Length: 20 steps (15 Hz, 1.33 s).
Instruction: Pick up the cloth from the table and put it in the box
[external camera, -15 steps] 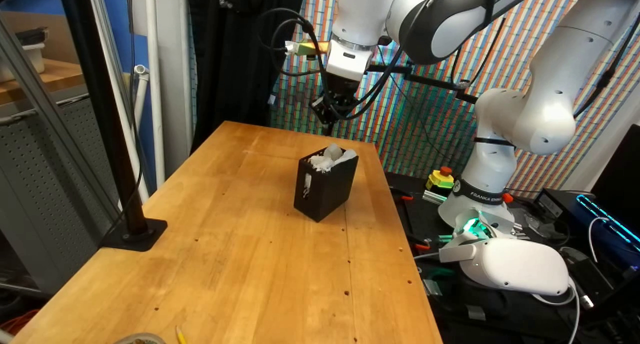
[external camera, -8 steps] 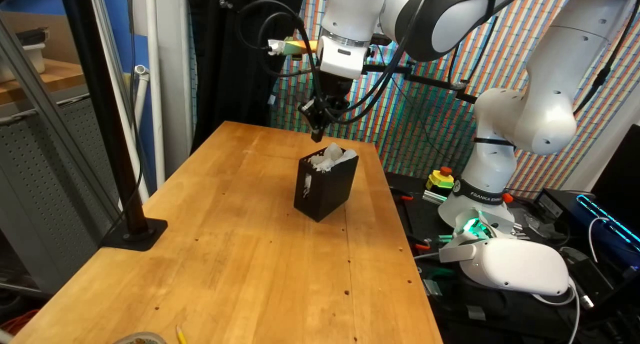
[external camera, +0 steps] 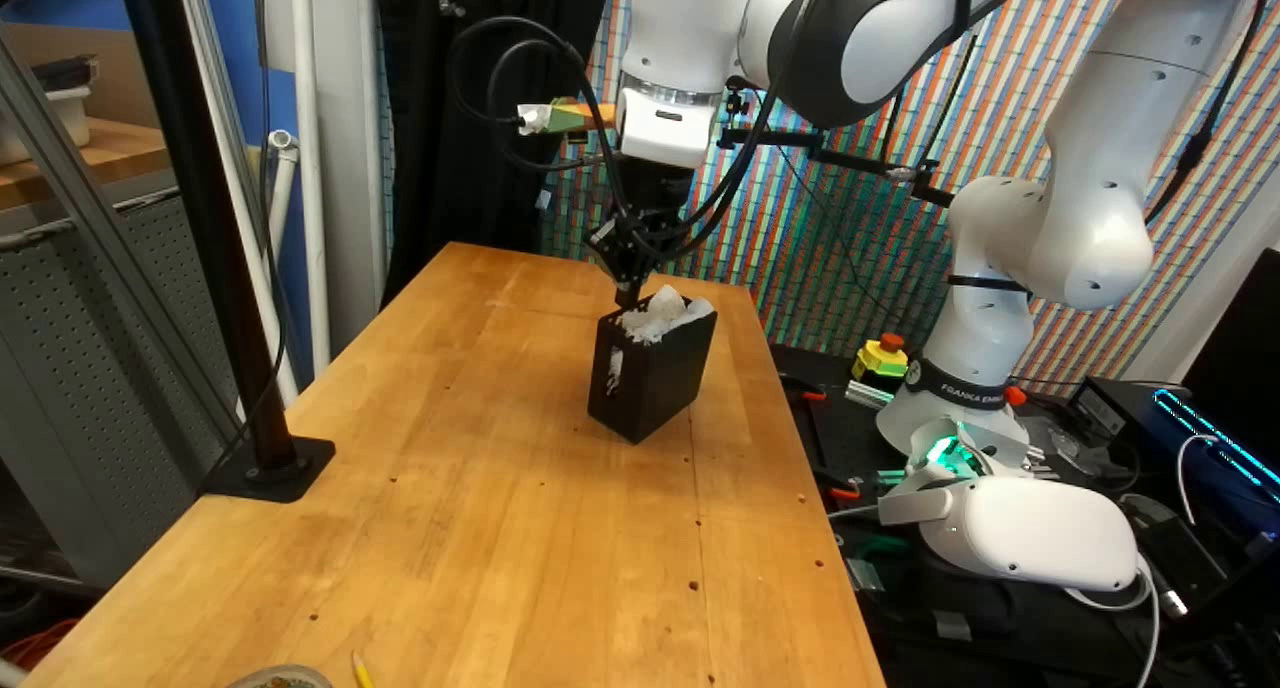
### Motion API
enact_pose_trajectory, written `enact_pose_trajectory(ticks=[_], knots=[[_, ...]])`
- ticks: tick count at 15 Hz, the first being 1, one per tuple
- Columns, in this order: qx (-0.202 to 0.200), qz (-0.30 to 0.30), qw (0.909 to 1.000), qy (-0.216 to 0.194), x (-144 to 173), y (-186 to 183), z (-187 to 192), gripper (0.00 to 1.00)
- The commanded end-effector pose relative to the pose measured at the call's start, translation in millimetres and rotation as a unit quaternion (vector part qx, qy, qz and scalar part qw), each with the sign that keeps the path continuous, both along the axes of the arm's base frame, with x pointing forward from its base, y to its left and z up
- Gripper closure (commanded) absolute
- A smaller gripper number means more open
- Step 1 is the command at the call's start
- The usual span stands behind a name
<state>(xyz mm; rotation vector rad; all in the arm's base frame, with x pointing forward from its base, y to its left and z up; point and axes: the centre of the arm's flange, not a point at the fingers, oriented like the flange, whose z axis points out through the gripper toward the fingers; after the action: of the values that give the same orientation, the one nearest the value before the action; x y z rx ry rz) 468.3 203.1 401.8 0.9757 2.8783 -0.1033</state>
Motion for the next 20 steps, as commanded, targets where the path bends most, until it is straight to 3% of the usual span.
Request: enact_pose_trajectory(ticks=[1,12,20], knots=[[0.015,0.002,0.9999,-0.002,-5,2,5,0.95],[-0.007,-0.003,1.0,0.0,-35,-14,-11,0.95],[-0.009,0.023,0.9996,0.013,-15,-41,-48,0.95]])
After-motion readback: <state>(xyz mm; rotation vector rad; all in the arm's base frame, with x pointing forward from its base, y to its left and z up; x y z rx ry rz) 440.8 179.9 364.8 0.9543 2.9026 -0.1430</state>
